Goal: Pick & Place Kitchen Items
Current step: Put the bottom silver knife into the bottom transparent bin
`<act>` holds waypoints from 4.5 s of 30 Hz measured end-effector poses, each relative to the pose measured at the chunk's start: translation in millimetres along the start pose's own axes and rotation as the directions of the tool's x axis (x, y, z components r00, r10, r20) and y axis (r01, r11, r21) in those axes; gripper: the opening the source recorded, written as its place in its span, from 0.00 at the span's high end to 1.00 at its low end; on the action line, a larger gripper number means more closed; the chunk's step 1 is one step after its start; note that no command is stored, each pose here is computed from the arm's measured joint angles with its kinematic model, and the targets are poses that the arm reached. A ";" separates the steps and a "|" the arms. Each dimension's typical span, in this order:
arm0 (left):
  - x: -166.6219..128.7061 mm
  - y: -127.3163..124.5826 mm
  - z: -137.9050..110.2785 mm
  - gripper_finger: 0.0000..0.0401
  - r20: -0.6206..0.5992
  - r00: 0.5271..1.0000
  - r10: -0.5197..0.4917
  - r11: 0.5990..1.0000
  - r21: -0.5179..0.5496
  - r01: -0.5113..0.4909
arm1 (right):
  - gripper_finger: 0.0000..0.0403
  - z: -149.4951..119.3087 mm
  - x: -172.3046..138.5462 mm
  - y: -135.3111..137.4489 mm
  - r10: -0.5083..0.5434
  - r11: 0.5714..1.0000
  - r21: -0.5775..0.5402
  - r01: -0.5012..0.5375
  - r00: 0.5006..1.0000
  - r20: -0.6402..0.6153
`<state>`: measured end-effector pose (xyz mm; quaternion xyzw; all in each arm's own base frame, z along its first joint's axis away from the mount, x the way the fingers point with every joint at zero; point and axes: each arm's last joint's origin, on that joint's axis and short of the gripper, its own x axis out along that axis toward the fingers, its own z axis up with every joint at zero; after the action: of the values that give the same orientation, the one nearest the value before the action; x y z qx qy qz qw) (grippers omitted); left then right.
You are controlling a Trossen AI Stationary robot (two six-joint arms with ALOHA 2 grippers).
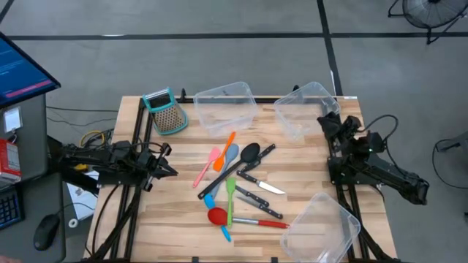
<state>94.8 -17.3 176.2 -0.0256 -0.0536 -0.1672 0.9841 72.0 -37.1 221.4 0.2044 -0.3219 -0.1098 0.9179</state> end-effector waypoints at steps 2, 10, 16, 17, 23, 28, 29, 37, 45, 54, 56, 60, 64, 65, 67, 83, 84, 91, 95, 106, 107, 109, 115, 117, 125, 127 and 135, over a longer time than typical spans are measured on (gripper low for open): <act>0.0 0.0 0.0 0.98 0.000 1.000 0.000 1.000 0.000 0.000 | 1.00 1.7 0.4 1.1 0.004 0.999 -0.053 -0.003 1.000 0.009; 0.0 0.0 0.1 0.98 0.000 1.000 0.000 1.000 0.000 0.000 | 0.98 39.5 24.6 21.8 -0.185 0.958 -0.236 0.161 0.979 -0.086; 0.0 0.0 0.1 0.98 0.000 1.000 0.000 1.000 0.000 0.000 | 0.89 60.0 72.9 31.5 -0.353 0.906 -0.354 0.233 0.877 -0.327; 0.0 0.0 0.0 0.98 0.000 1.000 0.000 1.000 0.000 0.000 | 0.87 59.1 83.6 31.1 -0.373 0.901 -0.366 0.233 0.848 -0.377; 0.0 0.0 0.0 0.98 0.000 1.000 0.000 1.000 0.000 0.000 | 0.76 39.2 148.0 39.9 -0.371 0.892 -0.444 0.080 0.689 -0.622; 0.0 0.0 0.0 0.98 0.000 1.000 0.000 1.000 0.000 0.000 | 0.65 9.0 197.5 61.1 -0.361 0.864 -0.492 -0.106 0.549 -0.753; 0.0 0.0 0.1 0.98 0.000 1.000 0.000 1.000 0.000 0.000 | 0.63 3.8 204.9 65.6 -0.384 0.850 -0.511 -0.128 0.513 -0.768; 0.0 0.0 0.0 0.98 0.000 1.000 0.000 1.000 0.000 0.000 | 0.44 -40.9 238.6 88.6 -0.555 0.807 -0.573 -0.143 0.150 -0.818; 0.0 0.0 0.0 0.98 0.000 1.000 0.000 1.000 0.000 0.000 | 0.43 -111.0 233.4 93.0 -0.592 0.806 -0.581 -0.117 -0.122 -0.797; 0.0 0.0 0.0 0.98 0.000 1.000 0.000 1.000 0.000 0.000 | 0.43 -178.8 223.4 77.8 -0.601 0.795 -0.597 -0.109 -0.277 -0.749; 0.0 0.0 0.0 0.98 0.000 1.000 0.000 1.000 0.000 0.000 | 0.42 -196.1 222.2 72.7 -0.587 0.804 -0.586 -0.102 -0.296 -0.753; 0.5 0.2 -0.7 0.98 -0.008 1.000 0.000 1.000 -0.002 0.000 | 0.42 -230.6 214.7 65.2 -0.508 0.850 -0.523 -0.067 -0.367 -0.779; 1.4 0.4 -1.4 0.98 -0.017 1.000 0.001 1.000 -0.004 -0.001 | 0.42 -257.0 203.8 63.9 -0.465 0.871 -0.488 -0.059 -0.422 -0.778; 1.8 0.5 -1.5 0.98 -0.019 1.000 0.001 1.000 -0.004 -0.001 | 0.42 -262.4 200.4 64.2 -0.467 0.868 -0.493 -0.059 -0.434 -0.771; 2.1 0.6 -2.4 0.98 -0.029 1.000 0.001 1.000 -0.006 -0.001 | 0.42 -268.7 196.2 66.0 -0.466 0.865 -0.499 -0.049 -0.444 -0.765; 5.0 1.7 -5.7 0.98 -0.066 0.998 0.011 1.000 -0.014 -0.012 | 0.42 -290.6 192.0 63.2 -0.518 0.842 -0.537 -0.048 -0.352 -0.780; 5.1 1.7 -5.5 0.98 -0.065 0.998 0.011 1.000 -0.014 -0.012 | 0.43 -290.9 192.3 61.7 -0.517 0.842 -0.537 -0.044 -0.348 -0.782; 5.2 1.7 -5.3 0.98 -0.062 0.998 0.011 1.000 -0.013 -0.011 | 0.47 -293.7 186.0 48.0 -0.483 0.858 -0.513 -0.007 -0.351 -0.802; 5.2 1.7 -5.1 0.98 -0.061 0.998 0.011 1.000 -0.013 -0.012 | 0.51 -293.5 186.1 45.7 -0.486 0.856 -0.518 -0.004 -0.348 -0.801; 5.2 1.6 -4.9 0.98 -0.059 0.998 0.010 1.000 -0.013 -0.011 | 0.81 -295.7 187.2 45.8 -0.495 0.847 -0.531 0.028 -0.323 -0.807; 5.2 1.6 -5.0 0.98 -0.060 0.998 0.010 1.000 -0.013 -0.011 | 0.82 -295.7 187.2 45.8 -0.495 0.845 -0.533 0.036 -0.323 -0.807; 5.2 1.6 -5.0 0.98 -0.059 0.998 0.010 1.000 -0.013 -0.011 | 0.82 -295.9 187.2 45.7 -0.495 0.844 -0.535 0.043 -0.323 -0.807; 2.8 0.9 -1.3 0.98 -0.018 1.000 0.008 1.000 -0.004 -0.008 | 0.79 -296.4 187.0 45.5 -0.496 0.843 -0.536 0.048 -0.320 -0.807; 0.4 0.2 1.9 0.98 0.018 1.000 0.006 1.000 0.004 -0.006 | 0.80 -296.9 187.5 45.5 -0.498 0.841 -0.539 0.053 -0.312 -0.809; -0.5 -0.4 8.2 0.98 0.083 0.997 -0.001 1.000 0.016 -0.001 | 0.83 -297.5 188.1 45.6 -0.506 0.839 -0.542 0.049 -0.300 -0.809; -0.5 -0.4 8.4 0.98 0.085 0.996 0.000 1.000 0.016 -0.002 | 0.83 -297.7 187.8 46.5 -0.510 0.837 -0.546 0.045 -0.297 -0.807; -0.6 -0.3 8.6 0.98 0.087 0.996 0.002 1.000 0.016 -0.004 | 0.84 -292.0 205.0 59.2 -0.500 0.850 -0.526 0.033 -0.263 -0.825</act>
<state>93.3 -16.8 184.7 -0.0248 -0.0979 -0.1641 0.9813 419.4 36.3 152.7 0.1359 0.5731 -0.1666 0.7908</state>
